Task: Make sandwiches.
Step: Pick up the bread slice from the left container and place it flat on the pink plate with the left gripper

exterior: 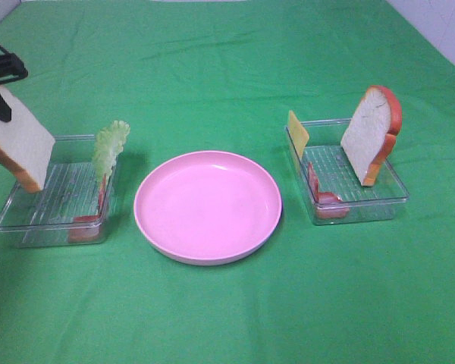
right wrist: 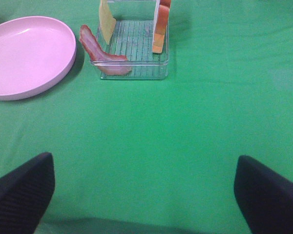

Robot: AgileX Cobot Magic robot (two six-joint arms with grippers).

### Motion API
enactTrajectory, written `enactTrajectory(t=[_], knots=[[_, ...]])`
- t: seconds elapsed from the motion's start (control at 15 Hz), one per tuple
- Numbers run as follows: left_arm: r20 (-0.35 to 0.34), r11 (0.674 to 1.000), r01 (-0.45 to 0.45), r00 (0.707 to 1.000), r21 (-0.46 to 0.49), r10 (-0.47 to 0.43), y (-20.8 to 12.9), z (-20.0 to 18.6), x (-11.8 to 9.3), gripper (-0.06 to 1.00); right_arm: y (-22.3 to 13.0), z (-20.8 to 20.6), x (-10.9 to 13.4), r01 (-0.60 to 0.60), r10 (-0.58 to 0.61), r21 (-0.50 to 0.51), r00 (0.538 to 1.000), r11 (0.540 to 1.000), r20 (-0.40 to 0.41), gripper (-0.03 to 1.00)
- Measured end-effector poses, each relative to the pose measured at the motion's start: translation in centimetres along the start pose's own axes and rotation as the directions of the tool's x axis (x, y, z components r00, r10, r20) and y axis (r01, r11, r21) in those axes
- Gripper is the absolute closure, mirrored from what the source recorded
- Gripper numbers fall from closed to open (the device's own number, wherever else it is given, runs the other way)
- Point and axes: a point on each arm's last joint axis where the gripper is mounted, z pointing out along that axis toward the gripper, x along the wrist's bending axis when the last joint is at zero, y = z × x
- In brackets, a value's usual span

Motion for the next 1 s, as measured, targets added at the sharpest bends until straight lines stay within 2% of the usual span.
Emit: enactTrajectory(t=[0.2, 0.4, 0.47, 0.53, 0.6, 0.67, 0.87, 1.0], knots=[[0.057, 0.997, -0.004, 0.998, -0.073, 0.008, 2.1, -4.2, -1.6, 0.74, 0.0, 0.0, 0.0, 0.0, 0.0, 0.0, 1.0, 1.0, 0.0, 0.01], [0.133, 0.98, -0.003, 0.991, -0.2, 0.03, 4.3, -9.7, -3.5, 0.74, 0.0, 0.0, 0.0, 0.0, 0.0, 0.0, 1.0, 1.0, 0.0, 0.01], [0.15, 0.976, 0.004, 0.988, -0.218, 0.029, 4.5, -10.4, -3.8, 0.74, 0.0, 0.0, 0.0, 0.0, 0.0, 0.0, 1.0, 1.0, 0.0, 0.01], [0.234, 0.971, 0.061, 0.972, -0.233, -0.005, 4.9, -11.7, -4.7, 0.74, 0.0, 0.0, 0.0, 0.0, 0.0, 0.0, 1.0, 1.0, 0.0, 0.01], [0.234, 0.971, 0.061, 0.972, -0.233, -0.005, 4.9, -11.7, -4.7, 0.74, 0.0, 0.0, 0.0, 0.0, 0.0, 0.0, 1.0, 1.0, 0.0, 0.01], [0.296, 0.977, 0.073, 0.955, -0.201, -0.01, 4.5, -11.3, -6.1, 0.74, 0.0, 0.0, 0.0, 0.0, 0.0, 0.0, 1.0, 1.0, 0.0, 0.01], [0.359, 0.986, -0.072, 0.926, -0.149, 0.122, 2.6, -9.5, -10.7, 0.74, 0.0, 0.0, 0.0, 0.0, 0.0, 0.0, 1.0, 1.0, 0.0, 0.01], [0.41, 0.987, -0.137, 0.898, -0.083, 0.159, 0.9, -7.7, -14.0, 0.74, 0.0, 0.0, 0.0, 0.0, 0.0, 0.0, 1.0, 1.0, 0.0, 0.01]])
